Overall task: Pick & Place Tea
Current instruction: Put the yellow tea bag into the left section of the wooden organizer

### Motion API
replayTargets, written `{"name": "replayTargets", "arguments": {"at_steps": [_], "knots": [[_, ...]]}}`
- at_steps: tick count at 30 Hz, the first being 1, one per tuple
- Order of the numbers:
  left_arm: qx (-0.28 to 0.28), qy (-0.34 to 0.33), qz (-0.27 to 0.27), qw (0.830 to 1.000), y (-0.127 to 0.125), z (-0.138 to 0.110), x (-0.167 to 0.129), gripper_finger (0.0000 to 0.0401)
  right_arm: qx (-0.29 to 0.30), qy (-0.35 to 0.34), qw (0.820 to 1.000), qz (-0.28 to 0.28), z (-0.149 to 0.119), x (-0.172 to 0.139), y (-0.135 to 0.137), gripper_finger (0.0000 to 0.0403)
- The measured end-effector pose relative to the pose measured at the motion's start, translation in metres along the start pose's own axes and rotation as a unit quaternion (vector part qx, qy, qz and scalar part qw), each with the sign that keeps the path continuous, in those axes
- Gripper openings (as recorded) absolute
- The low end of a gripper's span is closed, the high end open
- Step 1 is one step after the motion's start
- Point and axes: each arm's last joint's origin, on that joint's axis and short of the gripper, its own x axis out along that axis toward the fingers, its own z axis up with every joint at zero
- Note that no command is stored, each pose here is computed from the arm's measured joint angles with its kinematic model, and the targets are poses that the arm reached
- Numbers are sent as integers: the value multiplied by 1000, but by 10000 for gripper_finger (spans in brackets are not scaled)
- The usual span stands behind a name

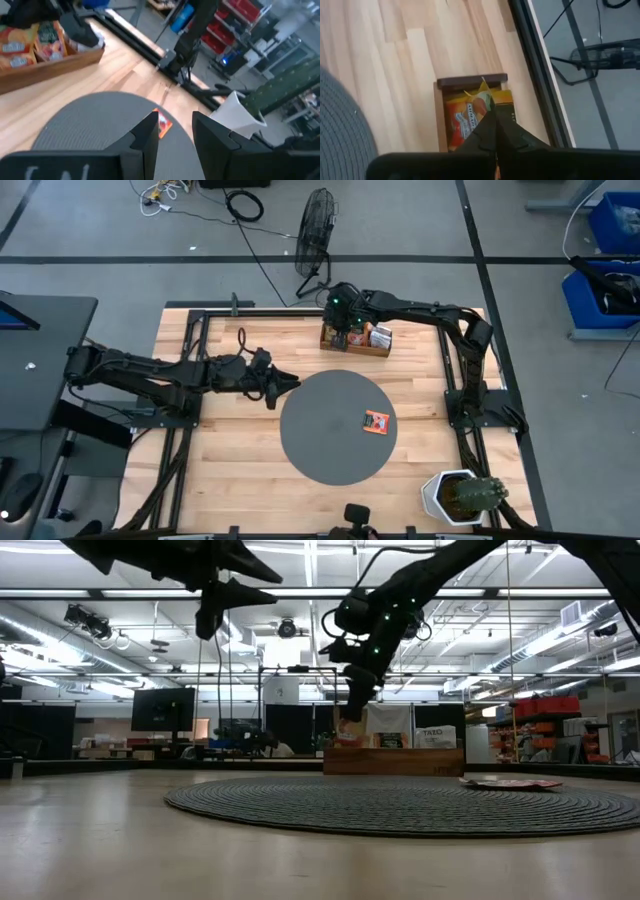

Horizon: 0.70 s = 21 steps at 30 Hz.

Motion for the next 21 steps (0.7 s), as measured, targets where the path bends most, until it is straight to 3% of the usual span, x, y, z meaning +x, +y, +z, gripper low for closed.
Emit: {"name": "replayTargets", "arguments": {"at_steps": [17, 21], "knots": [[-3, -36, 10, 999, -9, -2, -2, 122, -7, 10, 1000, 14, -24, 25, 15, 1], [-3, -36, 10, 999, -9, -2, -2, 122, -6, 11, 1000, 14, -24, 25, 15, 24]]}}
